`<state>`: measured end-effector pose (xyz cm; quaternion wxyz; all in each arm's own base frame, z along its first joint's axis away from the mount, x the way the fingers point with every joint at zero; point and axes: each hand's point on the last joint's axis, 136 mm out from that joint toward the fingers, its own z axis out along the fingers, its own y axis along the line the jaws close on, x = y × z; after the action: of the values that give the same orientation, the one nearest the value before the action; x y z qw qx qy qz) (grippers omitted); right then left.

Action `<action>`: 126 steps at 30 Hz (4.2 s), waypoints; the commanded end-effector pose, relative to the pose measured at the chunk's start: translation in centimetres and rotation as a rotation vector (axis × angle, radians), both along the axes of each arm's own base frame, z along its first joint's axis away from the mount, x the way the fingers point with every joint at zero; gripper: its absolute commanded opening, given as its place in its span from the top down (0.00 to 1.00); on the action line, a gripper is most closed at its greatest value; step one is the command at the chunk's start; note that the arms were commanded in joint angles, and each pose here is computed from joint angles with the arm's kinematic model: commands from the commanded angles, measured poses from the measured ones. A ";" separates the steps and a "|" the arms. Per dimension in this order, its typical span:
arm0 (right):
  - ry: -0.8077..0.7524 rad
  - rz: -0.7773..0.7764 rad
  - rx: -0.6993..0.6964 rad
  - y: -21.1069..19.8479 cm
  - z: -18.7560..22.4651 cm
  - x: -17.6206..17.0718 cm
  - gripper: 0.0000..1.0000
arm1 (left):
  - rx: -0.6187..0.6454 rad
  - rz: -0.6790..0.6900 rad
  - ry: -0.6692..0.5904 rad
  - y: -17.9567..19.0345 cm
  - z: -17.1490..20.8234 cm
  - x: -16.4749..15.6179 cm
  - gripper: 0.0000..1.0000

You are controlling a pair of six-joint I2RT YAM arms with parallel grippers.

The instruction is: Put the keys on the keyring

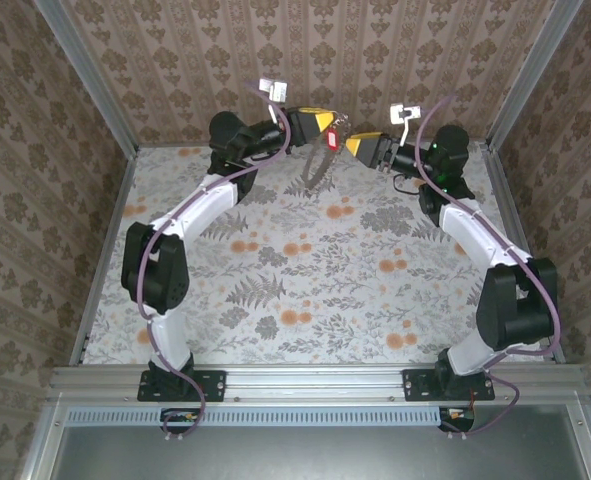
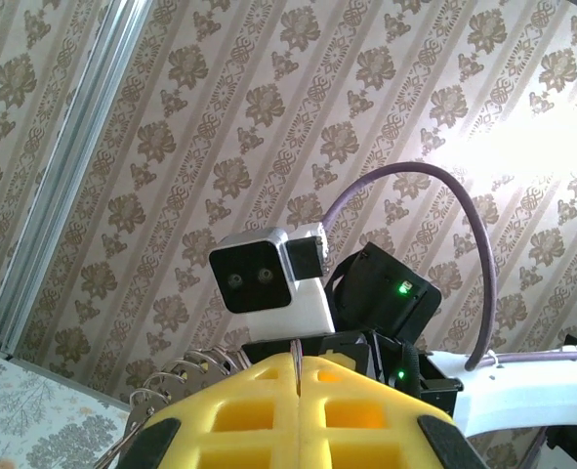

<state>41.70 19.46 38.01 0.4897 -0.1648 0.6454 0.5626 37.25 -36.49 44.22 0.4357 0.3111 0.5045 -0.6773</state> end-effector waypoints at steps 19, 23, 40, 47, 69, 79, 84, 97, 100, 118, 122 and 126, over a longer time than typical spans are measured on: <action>-0.108 0.070 0.027 2.8 3.4 -0.5 0.46 | -0.055 0.001 -0.028 -0.1 1.2 -0.4 1.00; -0.102 0.076 0.021 3.2 3.1 -0.6 0.47 | -0.058 0.006 -0.028 0.0 1.3 -0.5 1.00; -0.082 0.086 0.011 3.8 2.7 -0.5 1.00 | -0.066 0.020 -0.027 0.1 1.3 -0.3 1.00; -0.069 0.072 -0.035 3.6 2.2 -1.2 1.00 | -0.064 0.028 -0.028 0.3 1.4 -0.2 1.00; -0.010 0.067 -0.198 2.6 1.1 -2.3 1.00 | 0.056 0.061 -0.092 0.4 -1.0 -0.4 1.00; -0.012 0.059 -0.226 1.9 1.5 -2.1 1.00 | 0.085 0.063 -0.107 0.6 -1.6 -0.7 1.00; -0.021 0.074 -0.244 1.9 1.7 -2.4 1.00 | 0.087 0.063 -0.107 0.6 -1.7 -0.8 1.00; -0.003 0.046 -0.277 0.4 0.8 -1.8 1.00 | 0.087 0.054 -0.120 0.6 -1.4 -1.2 1.00; -0.005 0.039 -0.274 0.1 0.9 -1.7 1.00 | 0.088 0.053 -0.119 0.6 -1.4 -1.2 1.00; -0.039 0.081 -0.288 0.4 2.6 -1.9 1.00 | 0.098 0.018 -0.120 -0.2 -1.6 -1.8 1.00; -0.035 0.082 -0.341 0.1 1.8 -1.8 1.00 | 0.100 0.014 -0.122 -0.2 -1.6 -1.9 1.00; -0.027 0.059 -0.361 -0.8 1.5 -1.3 1.00 | 0.109 0.013 -0.126 -0.2 -1.8 -2.0 1.00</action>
<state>40.29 19.51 38.81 0.4346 -0.2622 0.7270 0.4624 36.53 -37.45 40.07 0.4306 0.3487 0.5404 -0.6332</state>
